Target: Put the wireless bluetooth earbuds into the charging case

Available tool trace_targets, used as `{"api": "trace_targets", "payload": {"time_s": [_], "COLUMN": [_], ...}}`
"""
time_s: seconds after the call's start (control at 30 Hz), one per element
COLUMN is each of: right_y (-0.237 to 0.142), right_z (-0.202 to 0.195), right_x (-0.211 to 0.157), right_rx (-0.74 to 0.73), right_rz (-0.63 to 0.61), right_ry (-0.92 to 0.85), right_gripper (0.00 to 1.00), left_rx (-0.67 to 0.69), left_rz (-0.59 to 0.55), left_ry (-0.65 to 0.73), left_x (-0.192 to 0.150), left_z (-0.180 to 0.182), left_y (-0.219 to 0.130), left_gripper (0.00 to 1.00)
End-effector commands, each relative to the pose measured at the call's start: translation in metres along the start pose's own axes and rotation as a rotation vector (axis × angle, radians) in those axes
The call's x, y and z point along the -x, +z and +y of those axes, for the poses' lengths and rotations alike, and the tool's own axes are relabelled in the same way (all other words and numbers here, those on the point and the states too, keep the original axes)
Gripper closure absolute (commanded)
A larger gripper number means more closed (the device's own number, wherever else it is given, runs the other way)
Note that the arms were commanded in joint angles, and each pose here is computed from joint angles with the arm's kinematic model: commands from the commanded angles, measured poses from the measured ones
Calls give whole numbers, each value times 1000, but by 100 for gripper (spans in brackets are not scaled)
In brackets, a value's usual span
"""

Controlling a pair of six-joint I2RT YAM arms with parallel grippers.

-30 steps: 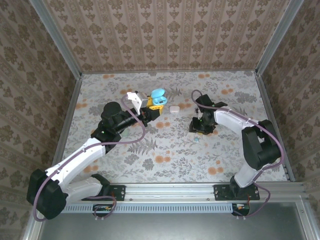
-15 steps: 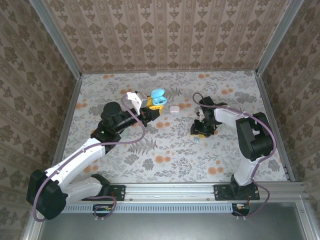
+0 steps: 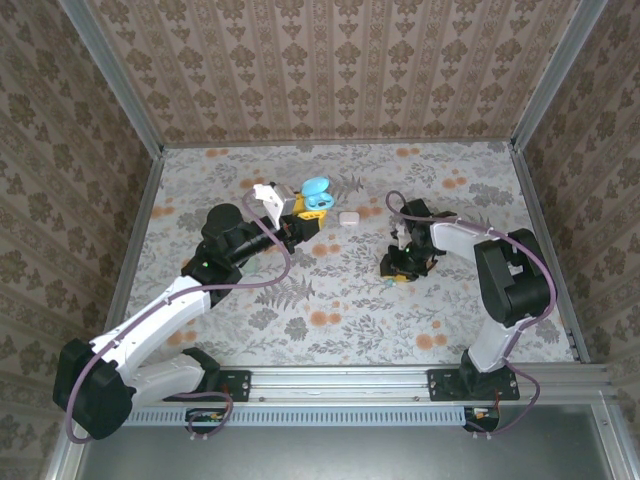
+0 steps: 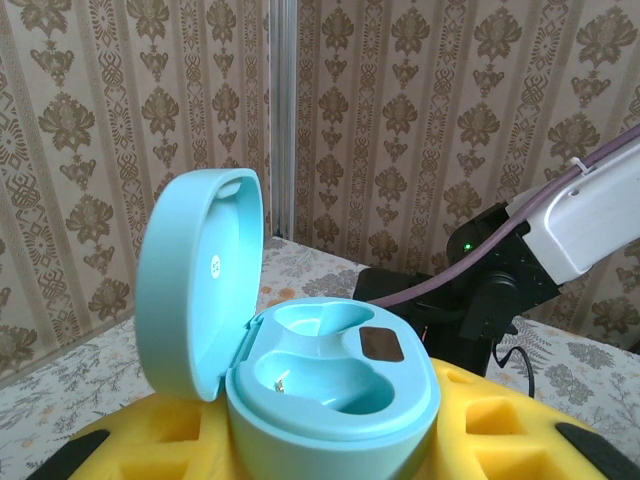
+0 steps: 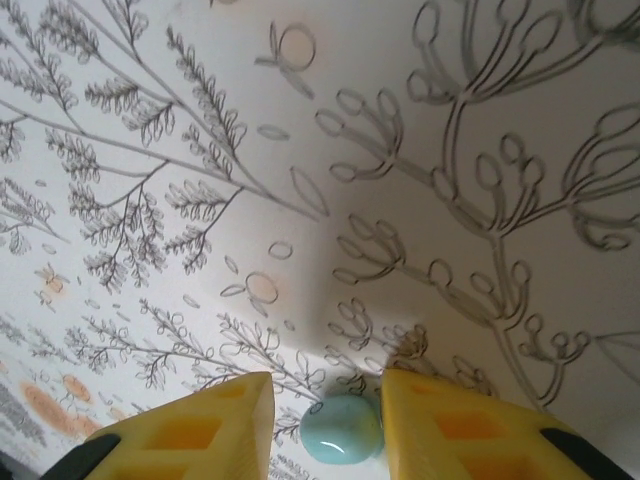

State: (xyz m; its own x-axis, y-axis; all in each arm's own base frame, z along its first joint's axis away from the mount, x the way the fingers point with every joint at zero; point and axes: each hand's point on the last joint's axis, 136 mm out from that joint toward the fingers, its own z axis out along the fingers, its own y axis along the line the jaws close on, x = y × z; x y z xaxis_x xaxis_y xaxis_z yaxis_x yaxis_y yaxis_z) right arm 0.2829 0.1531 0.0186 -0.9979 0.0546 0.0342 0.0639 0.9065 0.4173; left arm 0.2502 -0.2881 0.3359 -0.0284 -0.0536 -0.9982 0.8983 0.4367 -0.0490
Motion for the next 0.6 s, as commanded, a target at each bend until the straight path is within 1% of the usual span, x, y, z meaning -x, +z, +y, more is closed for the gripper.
{"api": "trace_targets", "payload": {"time_s": [0.0, 0.27, 0.47, 0.57], "right_y": [-4, -9, -4, -3], "right_z": [7, 14, 18, 18], "right_x": [-19, -32, -47, -52], "right_rx": [30, 51, 64, 42], "right_rz": [56, 72, 103, 111], "right_ry": [1, -1, -1, -10], "right_gripper": [65, 65, 65, 66], "left_rx": [-1, 1, 1, -1], "left_rz": [-26, -23, -23, -23], "left_ry": [20, 18, 16, 13], "left_x": [12, 11, 11, 11], "left_z": [-1, -1, -1, -1], "left_y": [-2, -2, -2, -2], "left_gripper": [73, 73, 73, 73]}}
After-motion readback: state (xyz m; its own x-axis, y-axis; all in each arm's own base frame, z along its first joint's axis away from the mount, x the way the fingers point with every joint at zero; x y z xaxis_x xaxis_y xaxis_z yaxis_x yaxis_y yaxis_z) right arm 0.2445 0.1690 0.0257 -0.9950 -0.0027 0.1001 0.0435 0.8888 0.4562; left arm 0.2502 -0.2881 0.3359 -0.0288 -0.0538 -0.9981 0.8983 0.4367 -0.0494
